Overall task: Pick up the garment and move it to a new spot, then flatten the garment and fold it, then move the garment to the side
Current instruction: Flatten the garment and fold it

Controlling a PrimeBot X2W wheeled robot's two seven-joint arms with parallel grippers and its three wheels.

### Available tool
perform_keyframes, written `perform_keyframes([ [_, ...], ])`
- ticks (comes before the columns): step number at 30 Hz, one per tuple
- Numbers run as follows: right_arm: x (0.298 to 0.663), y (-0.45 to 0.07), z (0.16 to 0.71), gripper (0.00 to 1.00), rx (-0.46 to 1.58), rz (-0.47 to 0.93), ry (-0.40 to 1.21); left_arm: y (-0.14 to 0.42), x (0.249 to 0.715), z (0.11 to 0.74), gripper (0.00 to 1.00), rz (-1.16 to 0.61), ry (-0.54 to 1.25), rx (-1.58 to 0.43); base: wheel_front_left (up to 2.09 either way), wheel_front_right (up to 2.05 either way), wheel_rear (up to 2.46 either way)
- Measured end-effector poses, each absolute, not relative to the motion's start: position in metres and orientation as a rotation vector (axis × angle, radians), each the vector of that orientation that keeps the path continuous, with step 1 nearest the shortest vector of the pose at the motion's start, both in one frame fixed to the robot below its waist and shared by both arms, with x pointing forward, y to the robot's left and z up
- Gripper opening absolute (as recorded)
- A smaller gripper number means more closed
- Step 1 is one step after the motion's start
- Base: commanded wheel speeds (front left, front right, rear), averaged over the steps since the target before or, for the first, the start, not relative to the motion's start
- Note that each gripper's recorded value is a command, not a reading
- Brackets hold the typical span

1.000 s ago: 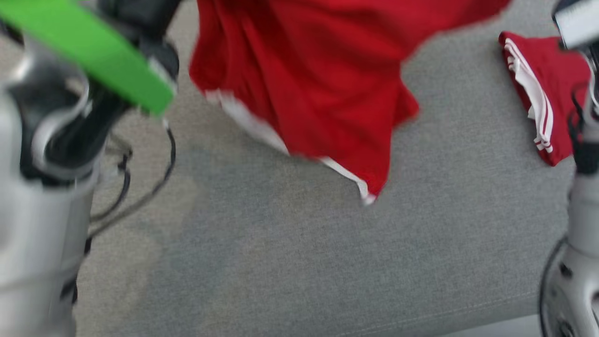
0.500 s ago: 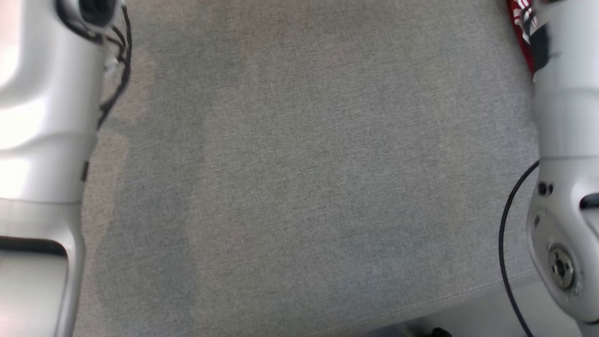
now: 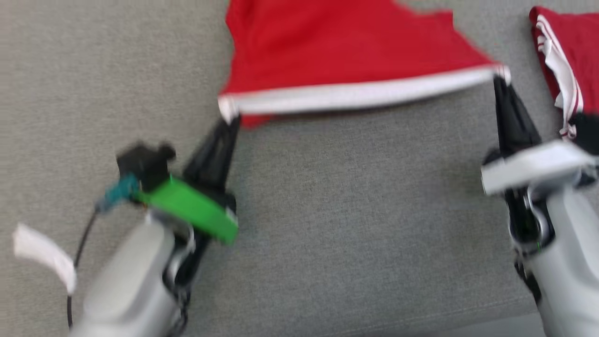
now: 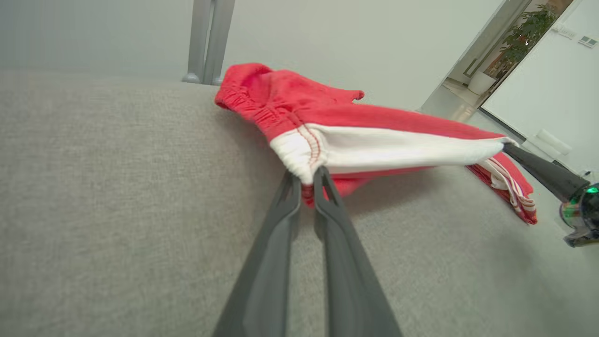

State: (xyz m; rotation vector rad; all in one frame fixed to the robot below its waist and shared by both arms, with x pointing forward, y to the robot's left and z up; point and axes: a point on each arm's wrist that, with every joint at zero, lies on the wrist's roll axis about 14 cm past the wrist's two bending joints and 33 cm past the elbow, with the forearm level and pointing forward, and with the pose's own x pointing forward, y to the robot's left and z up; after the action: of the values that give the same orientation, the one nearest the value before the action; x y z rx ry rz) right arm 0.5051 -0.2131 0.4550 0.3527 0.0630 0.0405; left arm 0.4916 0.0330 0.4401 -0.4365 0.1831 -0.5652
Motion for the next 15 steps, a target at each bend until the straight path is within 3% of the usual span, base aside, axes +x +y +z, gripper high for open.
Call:
perform_keyframes([
  [9, 0.375, -0.215, 0.436, 0.00, 0.423, 0.024, 0.248, 0.057, 0.351, 0.430, 0.00, -0.401, 0.356, -0.590, 0.00, 0.00, 0.00],
  [15, 0.324, -0.208, 0.442, 0.00, 0.433, 0.047, 0.314, 0.068, 0.306, 0.445, 0.00, -0.348, 0.399, -0.665, 0.00, 0.00, 0.00],
])
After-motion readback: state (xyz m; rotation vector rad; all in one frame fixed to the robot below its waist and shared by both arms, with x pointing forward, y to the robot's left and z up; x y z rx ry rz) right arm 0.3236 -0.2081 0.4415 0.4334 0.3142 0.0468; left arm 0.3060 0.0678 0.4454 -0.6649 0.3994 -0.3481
